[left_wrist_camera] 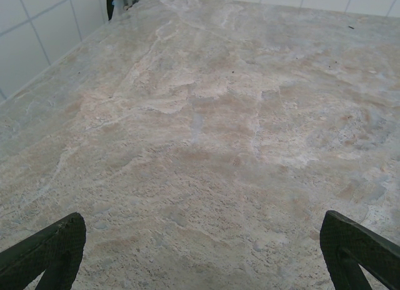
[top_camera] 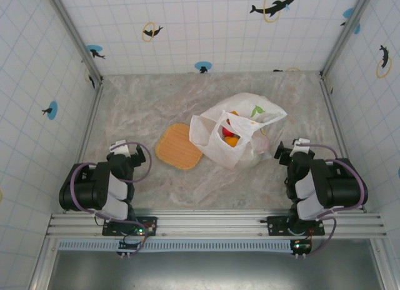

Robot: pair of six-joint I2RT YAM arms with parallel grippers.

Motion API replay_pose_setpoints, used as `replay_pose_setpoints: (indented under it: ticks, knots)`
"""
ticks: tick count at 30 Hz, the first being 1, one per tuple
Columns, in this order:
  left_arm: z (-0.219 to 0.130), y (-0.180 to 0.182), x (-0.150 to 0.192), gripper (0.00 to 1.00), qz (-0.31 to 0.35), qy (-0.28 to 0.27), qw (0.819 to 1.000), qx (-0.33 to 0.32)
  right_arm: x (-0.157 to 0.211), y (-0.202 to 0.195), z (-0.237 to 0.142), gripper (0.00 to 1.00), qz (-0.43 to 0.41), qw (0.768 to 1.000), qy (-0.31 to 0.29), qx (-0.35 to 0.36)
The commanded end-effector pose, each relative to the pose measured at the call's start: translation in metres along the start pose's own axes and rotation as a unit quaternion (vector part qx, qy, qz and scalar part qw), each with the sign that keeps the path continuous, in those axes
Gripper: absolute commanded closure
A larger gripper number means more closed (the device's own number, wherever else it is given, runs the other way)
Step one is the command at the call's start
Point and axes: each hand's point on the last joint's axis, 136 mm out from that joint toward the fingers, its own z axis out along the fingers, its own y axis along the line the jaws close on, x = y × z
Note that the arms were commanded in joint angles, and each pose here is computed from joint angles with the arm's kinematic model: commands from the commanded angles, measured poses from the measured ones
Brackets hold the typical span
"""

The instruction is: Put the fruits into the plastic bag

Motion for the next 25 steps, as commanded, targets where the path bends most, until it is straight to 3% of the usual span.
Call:
replay_pose_setpoints:
  ticks: [1,25]
  knots:
    - [-0.0018,-0.0011,-0.0055,0.02,-0.003,-0.014,1.000,0.007,0.0005,-0.0014,-0.0053,0.00,-0.003,1.000,-0.006,0.002]
    - [-0.0012,-0.0021,-0.0040,0.02,-0.001,-0.010,1.000,0.008,0.0004,-0.0020,-0.0053,0.00,-0.003,1.000,-0.006,0.003]
